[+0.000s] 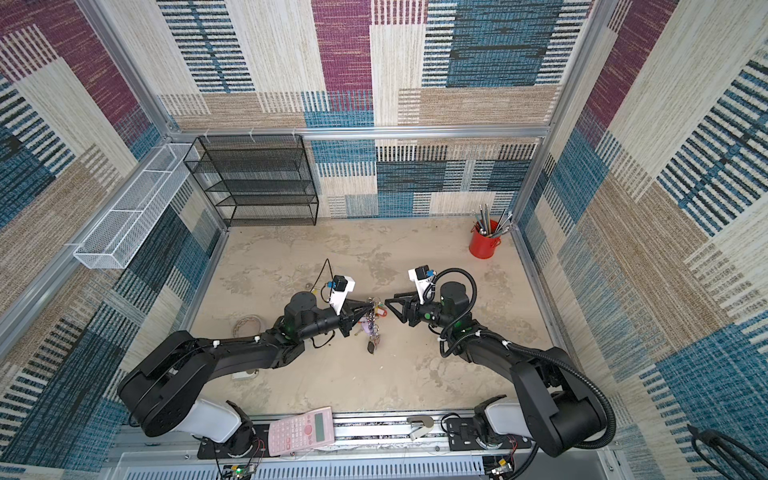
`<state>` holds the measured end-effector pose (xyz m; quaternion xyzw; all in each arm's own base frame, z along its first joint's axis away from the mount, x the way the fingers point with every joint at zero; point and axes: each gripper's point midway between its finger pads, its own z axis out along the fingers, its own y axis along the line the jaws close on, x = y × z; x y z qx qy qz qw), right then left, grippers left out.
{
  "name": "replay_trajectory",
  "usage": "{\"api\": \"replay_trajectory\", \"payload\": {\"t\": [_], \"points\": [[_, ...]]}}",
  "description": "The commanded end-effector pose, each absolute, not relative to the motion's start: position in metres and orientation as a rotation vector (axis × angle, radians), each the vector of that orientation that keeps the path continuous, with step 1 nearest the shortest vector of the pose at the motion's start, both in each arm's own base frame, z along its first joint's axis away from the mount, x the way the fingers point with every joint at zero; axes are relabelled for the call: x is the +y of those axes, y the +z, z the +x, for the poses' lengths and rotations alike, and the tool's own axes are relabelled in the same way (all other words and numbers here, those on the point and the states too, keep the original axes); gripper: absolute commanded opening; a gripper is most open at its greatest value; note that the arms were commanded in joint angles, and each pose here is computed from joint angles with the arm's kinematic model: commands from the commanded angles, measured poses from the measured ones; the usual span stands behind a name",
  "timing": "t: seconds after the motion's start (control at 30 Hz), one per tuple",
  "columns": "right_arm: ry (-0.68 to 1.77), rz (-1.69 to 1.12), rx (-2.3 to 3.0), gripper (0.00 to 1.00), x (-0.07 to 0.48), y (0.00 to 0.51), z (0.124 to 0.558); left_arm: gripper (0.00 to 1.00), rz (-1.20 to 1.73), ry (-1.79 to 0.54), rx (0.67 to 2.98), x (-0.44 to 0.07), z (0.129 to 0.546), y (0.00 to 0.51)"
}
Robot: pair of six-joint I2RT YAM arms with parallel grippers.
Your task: Put the keys on the keyring
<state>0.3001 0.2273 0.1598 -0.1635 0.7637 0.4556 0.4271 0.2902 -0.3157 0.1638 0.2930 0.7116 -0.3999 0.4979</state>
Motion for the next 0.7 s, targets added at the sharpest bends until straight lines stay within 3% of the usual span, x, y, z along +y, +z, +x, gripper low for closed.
{"api": "replay_trajectory", "payload": {"t": [0.0, 0.67], "points": [[1.087, -0.319, 1.854, 0.58, 0.219, 0.168, 0.317, 0.0, 0.721, -0.771, 1.655, -0.309, 0.303, 0.165], [1.092, -0.225, 1.921, 0.67, 0.213, 0.131, 0.33, 0.0, 0.934, -0.428, 1.444, -0.329, 0.283, 0.127]]}}
